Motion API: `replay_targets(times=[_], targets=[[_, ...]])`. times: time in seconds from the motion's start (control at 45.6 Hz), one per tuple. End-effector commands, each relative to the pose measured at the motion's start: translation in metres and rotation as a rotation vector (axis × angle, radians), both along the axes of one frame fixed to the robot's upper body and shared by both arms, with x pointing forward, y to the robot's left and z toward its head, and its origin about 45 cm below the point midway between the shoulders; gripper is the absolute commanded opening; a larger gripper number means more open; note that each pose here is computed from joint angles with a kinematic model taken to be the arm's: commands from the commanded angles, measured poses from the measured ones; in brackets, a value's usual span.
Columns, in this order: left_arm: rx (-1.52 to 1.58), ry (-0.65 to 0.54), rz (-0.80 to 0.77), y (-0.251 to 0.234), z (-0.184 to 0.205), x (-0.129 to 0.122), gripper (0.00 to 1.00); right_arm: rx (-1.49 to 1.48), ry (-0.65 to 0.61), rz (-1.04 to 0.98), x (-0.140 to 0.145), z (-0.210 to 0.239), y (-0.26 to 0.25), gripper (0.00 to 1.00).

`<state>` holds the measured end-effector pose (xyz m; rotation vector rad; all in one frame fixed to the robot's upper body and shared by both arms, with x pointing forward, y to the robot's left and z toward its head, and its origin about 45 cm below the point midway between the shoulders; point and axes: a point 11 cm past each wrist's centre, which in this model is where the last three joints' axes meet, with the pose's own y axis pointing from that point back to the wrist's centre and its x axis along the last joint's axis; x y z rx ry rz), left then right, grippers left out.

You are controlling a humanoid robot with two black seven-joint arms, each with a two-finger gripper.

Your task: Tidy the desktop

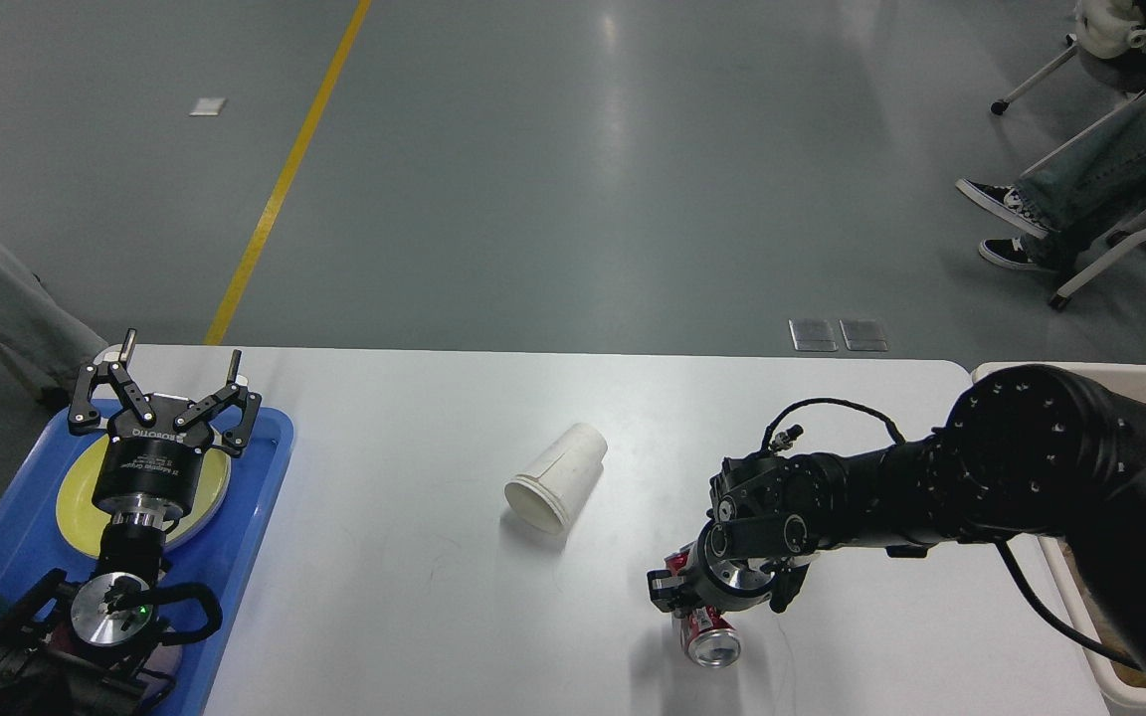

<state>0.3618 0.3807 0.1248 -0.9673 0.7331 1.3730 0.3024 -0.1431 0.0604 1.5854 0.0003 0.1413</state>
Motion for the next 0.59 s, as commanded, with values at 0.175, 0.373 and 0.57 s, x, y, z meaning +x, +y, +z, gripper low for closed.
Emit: replay_targets(times=[0.175,0.373,0.57], targets=[[0.0,0.0,0.0,0.0,0.0,0.0,0.96,0.007,0.019,-0.055,0.018,0.058,-0.025,0.0],[0.0,0.0,0.0,0.0,0.0,0.0,0.96,-0.033,0.024,-0.027,0.026,0.126,-0.043,0.0],[0.0,0.0,0.0,0.0,0.0,0.0,0.96,-0.051,0.028,-0.018,0.026,0.145,-0.042,0.0]])
